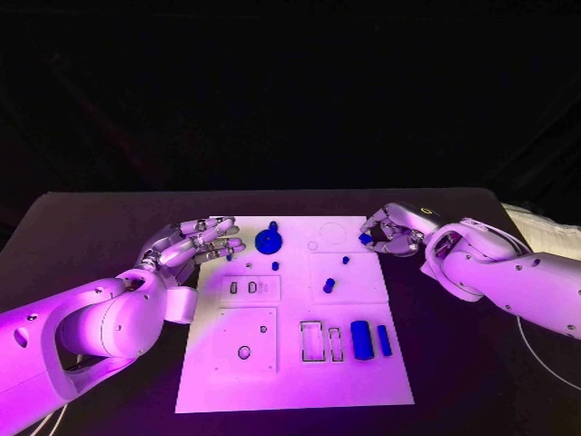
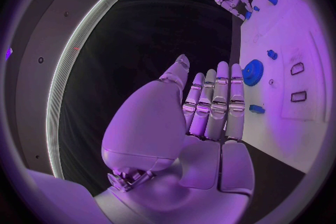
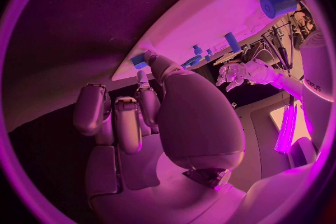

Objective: Assemble the parts on the task board

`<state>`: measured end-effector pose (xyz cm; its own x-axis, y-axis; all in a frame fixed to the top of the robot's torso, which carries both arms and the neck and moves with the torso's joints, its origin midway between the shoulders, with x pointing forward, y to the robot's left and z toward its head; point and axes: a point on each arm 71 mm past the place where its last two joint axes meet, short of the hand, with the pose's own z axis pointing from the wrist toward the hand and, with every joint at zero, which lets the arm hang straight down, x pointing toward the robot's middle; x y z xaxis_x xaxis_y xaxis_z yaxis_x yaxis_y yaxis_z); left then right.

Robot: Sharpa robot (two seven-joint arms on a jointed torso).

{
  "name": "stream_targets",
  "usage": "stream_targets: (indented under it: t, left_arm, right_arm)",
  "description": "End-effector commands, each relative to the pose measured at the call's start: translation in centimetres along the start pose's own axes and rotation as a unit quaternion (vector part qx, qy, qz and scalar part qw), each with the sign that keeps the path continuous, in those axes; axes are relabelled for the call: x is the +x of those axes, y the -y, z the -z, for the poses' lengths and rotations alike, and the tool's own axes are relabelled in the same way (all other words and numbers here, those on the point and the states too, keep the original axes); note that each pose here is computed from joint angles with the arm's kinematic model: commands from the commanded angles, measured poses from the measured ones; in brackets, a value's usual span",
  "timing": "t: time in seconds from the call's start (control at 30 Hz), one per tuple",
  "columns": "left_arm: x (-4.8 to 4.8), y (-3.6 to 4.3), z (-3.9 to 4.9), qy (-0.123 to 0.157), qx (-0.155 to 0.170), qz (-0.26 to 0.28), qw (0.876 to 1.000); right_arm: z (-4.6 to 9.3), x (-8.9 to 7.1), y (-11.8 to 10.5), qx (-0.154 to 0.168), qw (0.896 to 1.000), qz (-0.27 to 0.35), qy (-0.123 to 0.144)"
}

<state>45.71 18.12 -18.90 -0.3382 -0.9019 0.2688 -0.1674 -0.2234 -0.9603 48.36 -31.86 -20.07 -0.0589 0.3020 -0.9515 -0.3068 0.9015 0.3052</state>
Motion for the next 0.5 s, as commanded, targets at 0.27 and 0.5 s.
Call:
stream_targets:
  t: [0.27, 0.5]
  left_arm:
    - [0.15, 0.05, -0.02, -0.004, 0.003, 0.002, 1.0]
    - [0.12, 0.05, -0.03, -0.004, 0.003, 0.002, 1.0]
  right_arm:
    - [-0.06, 0.08, -0.1, 0.002, 1.0, 0.007, 0.003]
    - [0.02, -0.1, -0.21, 0.003, 1.0, -0.001, 0.013]
